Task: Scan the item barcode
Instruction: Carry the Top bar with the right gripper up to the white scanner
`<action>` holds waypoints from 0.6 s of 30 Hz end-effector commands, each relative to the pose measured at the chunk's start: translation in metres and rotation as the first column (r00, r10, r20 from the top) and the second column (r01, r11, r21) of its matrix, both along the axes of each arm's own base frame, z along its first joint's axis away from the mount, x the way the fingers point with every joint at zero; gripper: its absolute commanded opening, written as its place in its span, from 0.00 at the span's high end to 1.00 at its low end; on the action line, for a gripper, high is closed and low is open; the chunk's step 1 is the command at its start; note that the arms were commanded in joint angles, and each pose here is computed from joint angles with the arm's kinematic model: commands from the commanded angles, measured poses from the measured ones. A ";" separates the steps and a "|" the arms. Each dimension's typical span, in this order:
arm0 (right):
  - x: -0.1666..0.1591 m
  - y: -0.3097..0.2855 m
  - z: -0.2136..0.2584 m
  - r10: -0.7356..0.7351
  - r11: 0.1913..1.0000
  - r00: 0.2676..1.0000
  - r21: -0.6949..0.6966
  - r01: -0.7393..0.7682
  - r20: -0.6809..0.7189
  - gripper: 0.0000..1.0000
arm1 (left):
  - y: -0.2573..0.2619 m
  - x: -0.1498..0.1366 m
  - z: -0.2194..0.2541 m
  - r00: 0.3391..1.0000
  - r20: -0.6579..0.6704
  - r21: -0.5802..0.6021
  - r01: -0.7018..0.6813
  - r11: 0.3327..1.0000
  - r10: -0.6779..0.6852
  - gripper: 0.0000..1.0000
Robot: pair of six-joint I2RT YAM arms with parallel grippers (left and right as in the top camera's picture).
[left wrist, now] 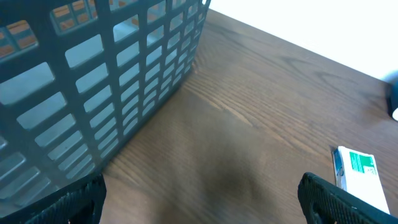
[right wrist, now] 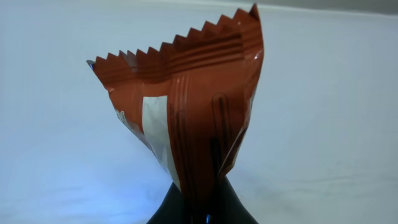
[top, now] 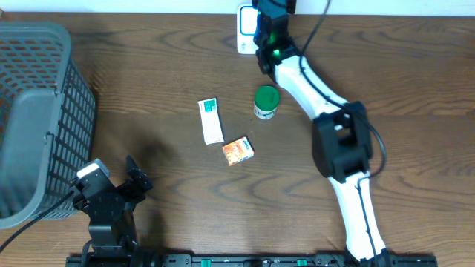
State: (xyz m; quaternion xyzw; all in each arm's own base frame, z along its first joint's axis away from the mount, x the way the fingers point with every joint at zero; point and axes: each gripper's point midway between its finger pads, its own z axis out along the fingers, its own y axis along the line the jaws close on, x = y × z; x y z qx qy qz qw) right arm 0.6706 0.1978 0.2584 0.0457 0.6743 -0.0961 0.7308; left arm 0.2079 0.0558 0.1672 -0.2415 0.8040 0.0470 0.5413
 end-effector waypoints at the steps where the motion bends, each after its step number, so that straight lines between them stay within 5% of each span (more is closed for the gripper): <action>1: 0.006 0.024 -0.025 -0.018 0.987 1.000 -0.160 0.016 -0.010 0.99 | 0.001 0.000 0.000 1.000 0.003 -0.002 -0.009 1.000 0.009 0.02; 18: -0.005 0.081 -0.101 0.038 0.991 0.995 -0.124 -0.049 -0.096 0.99 | 0.001 0.000 0.000 1.000 0.003 -0.002 -0.009 1.000 0.009 0.01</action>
